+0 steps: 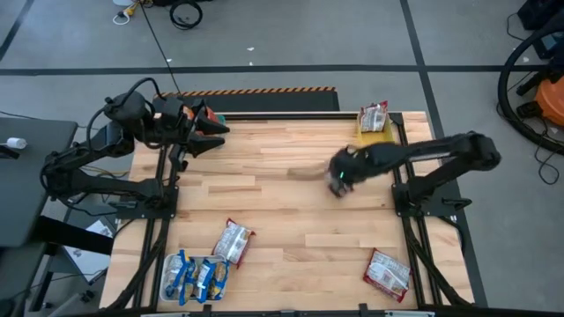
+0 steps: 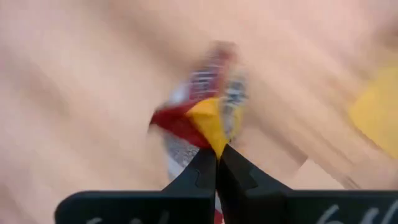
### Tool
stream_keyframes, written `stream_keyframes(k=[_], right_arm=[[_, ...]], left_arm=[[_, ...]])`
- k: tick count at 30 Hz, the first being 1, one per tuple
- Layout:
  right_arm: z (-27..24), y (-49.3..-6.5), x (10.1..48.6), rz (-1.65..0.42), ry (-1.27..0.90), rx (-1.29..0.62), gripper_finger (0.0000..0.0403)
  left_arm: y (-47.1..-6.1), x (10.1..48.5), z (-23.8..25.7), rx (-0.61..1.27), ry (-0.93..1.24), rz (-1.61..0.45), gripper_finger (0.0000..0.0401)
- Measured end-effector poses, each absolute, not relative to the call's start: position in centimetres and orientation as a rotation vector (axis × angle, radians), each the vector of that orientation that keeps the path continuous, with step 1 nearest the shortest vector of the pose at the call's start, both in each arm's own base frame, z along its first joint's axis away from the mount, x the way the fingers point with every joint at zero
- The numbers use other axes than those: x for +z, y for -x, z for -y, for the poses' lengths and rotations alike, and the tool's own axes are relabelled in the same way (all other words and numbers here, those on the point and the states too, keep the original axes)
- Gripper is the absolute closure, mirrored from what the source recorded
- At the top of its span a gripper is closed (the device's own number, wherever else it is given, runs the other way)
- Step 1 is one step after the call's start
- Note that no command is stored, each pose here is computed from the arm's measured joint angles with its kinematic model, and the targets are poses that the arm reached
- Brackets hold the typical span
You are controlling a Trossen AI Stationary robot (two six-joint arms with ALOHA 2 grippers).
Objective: Sort Maruchan noodles
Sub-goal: Put the red noodle pack into the yellow bin
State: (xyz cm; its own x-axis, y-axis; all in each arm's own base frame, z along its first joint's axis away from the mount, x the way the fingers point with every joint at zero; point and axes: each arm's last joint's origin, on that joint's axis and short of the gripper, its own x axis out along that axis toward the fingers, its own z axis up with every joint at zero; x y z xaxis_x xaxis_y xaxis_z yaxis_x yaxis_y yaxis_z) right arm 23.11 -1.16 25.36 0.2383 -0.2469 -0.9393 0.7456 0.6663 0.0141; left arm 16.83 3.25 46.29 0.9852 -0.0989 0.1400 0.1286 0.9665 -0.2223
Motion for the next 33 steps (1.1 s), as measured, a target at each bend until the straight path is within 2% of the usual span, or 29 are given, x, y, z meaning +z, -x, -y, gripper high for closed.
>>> stream_keyframes(k=[5,10,13,22,33], right_arm=[[4.8,-19.4,29.6,-0.665,-0.876,-1.116,0.0394],[5.9,-14.6,32.1,-0.164,-1.081,-1.355,0.0396],[6.5,-12.7,32.2,0.082,-1.157,-1.46,0.0396],[9.1,-11.8,26.7,0.573,-1.332,-1.661,0.0396],[14.0,-12.4,18.9,1.018,-1.542,-1.49,0.0395]], left_arm=[[-16.8,46.3,-3.2,-0.117,0.242,0.127,0.0246],[-16.8,46.3,-3.2,-0.141,0.258,0.122,0.0246],[-16.8,46.3,-3.1,-0.149,0.254,0.121,0.0246],[-16.8,46.7,-3.1,-0.161,0.207,0.161,0.0246],[-16.8,46.7,-3.1,-0.173,0.268,0.155,0.0246]])
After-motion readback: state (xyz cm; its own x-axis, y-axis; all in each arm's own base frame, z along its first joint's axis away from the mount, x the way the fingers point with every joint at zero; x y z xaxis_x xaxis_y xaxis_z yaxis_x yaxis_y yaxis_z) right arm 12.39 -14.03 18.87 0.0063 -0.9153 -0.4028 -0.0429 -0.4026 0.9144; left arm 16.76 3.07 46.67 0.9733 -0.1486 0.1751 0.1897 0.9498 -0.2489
